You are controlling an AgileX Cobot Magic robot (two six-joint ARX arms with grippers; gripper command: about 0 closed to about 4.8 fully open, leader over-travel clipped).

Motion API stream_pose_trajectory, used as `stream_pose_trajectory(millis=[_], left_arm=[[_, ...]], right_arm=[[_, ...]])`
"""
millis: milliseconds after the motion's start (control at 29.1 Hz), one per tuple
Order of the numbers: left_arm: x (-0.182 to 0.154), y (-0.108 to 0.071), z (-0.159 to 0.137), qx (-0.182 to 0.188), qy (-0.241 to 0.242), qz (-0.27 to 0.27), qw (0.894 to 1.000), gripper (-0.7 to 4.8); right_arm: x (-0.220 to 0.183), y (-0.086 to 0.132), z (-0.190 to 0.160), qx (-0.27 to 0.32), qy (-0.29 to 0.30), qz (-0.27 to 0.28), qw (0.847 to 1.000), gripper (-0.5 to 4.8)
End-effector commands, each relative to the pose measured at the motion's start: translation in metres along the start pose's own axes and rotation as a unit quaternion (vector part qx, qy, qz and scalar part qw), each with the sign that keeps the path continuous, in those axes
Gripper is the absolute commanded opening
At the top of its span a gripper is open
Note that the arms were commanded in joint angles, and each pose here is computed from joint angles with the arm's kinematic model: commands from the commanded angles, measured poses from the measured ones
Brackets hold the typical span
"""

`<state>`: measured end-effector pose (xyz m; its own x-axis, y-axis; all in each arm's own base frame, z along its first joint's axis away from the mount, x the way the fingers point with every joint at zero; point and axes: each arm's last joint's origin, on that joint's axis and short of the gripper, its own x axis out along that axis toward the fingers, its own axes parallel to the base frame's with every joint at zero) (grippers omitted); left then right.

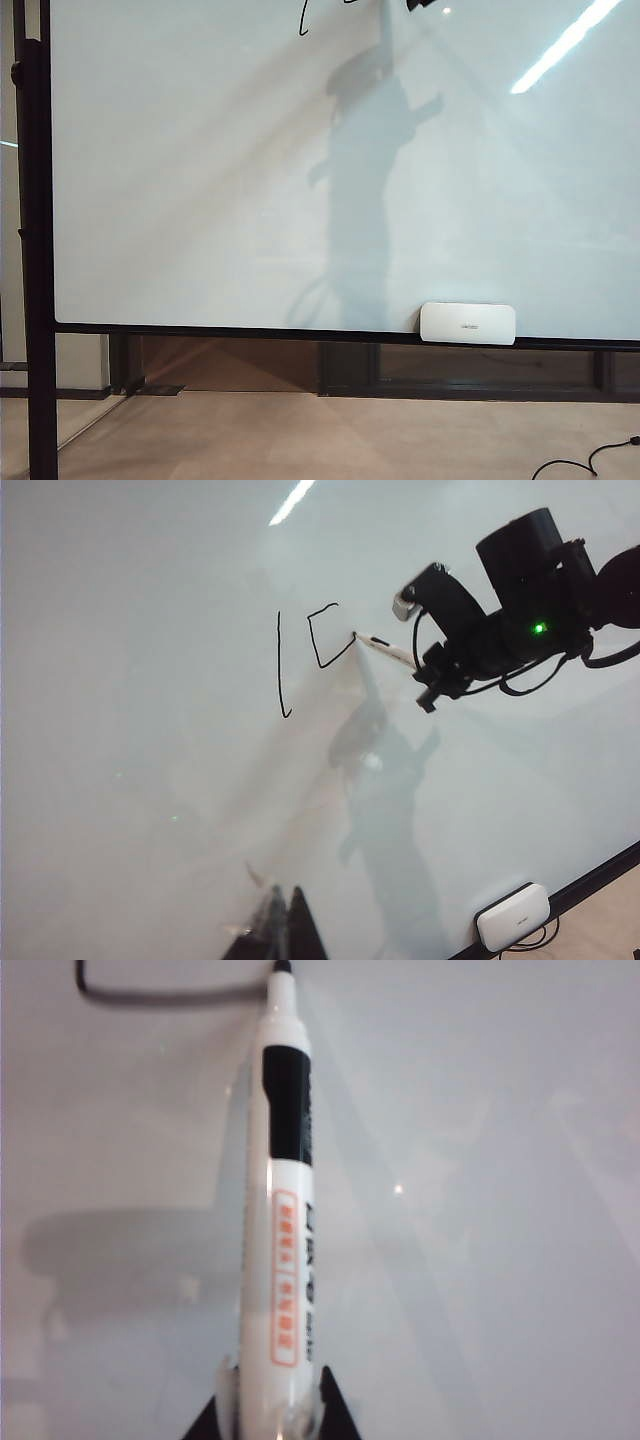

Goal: Reach to the right to find the marker pen, pick it up, and write the number 19 on the whiteboard.

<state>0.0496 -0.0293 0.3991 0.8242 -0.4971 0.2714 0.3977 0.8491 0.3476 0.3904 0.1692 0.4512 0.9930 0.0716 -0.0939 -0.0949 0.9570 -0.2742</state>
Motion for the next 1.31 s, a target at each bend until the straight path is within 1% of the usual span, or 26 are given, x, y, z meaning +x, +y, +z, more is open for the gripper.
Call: stream_pose_trajectory(millis=[34, 206, 482, 585, 825, 1032, 1307], left_arm=[[-0.001, 0.001, 0.001, -0.003, -0.006, 0.002, 1.000, -0.05], [-0.001, 0.000, 0.001, -0.007, -0.005, 0.002, 1.000, -0.05], [-0.001, 0.000, 0.001, -0.012, -0.002, 0.000, 1.000, -0.05], [-0.001, 0.000, 0.001, -0.012, -0.002, 0.000, 1.000, -0.05], [-0.001, 0.000, 0.001, -0.012, -0.002, 0.000, 1.000, -0.05], [-0.001, 0.000, 0.001, -0.012, -0.002, 0.000, 1.000, -0.05], [-0.001, 0.000, 0.000, -0.012, 0.000, 0.000, 1.000, -0.05]], right_arm=[[-0.010, -0.005, 0.018, 0.020, -0.059, 0.002, 0.998, -0.03], [-0.010, -0.006, 0.022, 0.028, -0.084, 0.005, 0.996, -0.03], [-0.007, -0.009, 0.022, 0.031, -0.094, 0.002, 0.995, -0.02], [-0.006, -0.013, 0.021, 0.031, -0.098, 0.011, 0.995, -0.02], [-0.004, -0.017, 0.018, 0.028, -0.089, 0.009, 0.996, -0.03], [-0.003, -0.016, 0.016, 0.023, -0.078, 0.022, 0.996, -0.03], [-0.003, -0.016, 0.016, 0.025, -0.081, 0.025, 0.996, -0.03]])
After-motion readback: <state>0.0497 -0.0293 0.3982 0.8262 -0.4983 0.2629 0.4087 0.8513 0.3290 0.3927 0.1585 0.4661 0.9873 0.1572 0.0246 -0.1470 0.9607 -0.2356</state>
